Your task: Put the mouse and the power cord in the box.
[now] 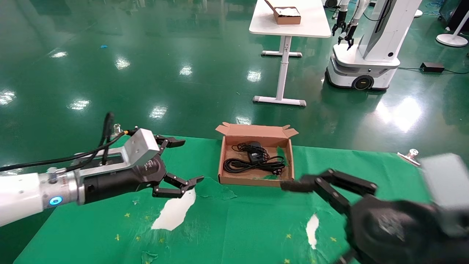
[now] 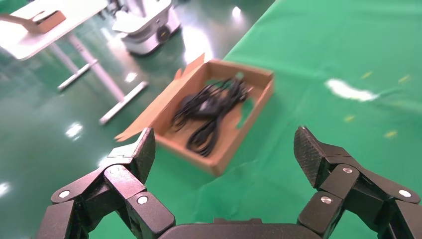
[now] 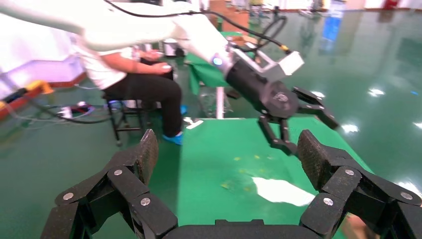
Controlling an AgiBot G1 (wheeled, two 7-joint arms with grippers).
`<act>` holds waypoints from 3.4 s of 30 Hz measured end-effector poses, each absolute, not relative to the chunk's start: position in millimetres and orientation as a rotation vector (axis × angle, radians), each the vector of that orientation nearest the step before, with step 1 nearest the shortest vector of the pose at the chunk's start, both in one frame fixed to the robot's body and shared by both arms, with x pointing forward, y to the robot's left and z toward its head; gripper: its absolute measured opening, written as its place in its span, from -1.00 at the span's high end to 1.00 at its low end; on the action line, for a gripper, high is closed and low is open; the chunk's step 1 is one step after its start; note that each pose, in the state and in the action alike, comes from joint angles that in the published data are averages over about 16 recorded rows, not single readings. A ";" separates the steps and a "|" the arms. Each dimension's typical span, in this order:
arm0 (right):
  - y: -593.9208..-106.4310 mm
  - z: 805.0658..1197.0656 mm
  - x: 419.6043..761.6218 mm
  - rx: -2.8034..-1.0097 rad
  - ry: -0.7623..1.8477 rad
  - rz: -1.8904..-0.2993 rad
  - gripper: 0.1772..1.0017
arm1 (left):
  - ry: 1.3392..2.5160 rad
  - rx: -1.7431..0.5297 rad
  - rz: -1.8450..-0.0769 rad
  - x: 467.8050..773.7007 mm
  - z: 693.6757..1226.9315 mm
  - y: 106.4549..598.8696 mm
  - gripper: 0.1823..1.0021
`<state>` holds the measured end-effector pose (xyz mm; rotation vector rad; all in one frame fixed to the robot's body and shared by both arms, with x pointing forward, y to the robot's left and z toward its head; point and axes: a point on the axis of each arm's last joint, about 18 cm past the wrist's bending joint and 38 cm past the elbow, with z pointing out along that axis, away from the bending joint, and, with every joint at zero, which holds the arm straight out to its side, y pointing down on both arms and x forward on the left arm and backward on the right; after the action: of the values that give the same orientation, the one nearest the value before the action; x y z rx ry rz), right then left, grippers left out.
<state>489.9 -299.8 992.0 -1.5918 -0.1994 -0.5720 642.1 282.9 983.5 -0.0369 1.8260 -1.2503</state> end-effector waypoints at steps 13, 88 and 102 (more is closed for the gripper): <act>-302.1 992.1 475.4 -1.596 -0.231 -0.552 -1.00 | 1.864 0.046 -1.532 576.2 985.3 287.9 -1.00; -302.2 992.1 475.4 -1.595 -0.230 -0.552 -1.00 | 1.924 0.276 -1.798 475.7 992.1 300.0 -1.00; -302.2 992.1 475.4 -1.595 -0.230 -0.552 -1.00 | 1.924 0.276 -1.797 476.0 992.0 299.9 -1.00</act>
<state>475.4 -302.2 992.1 -1.5954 -0.2299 -0.5520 476.0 299.9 992.0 0.2757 1.9244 -1.7975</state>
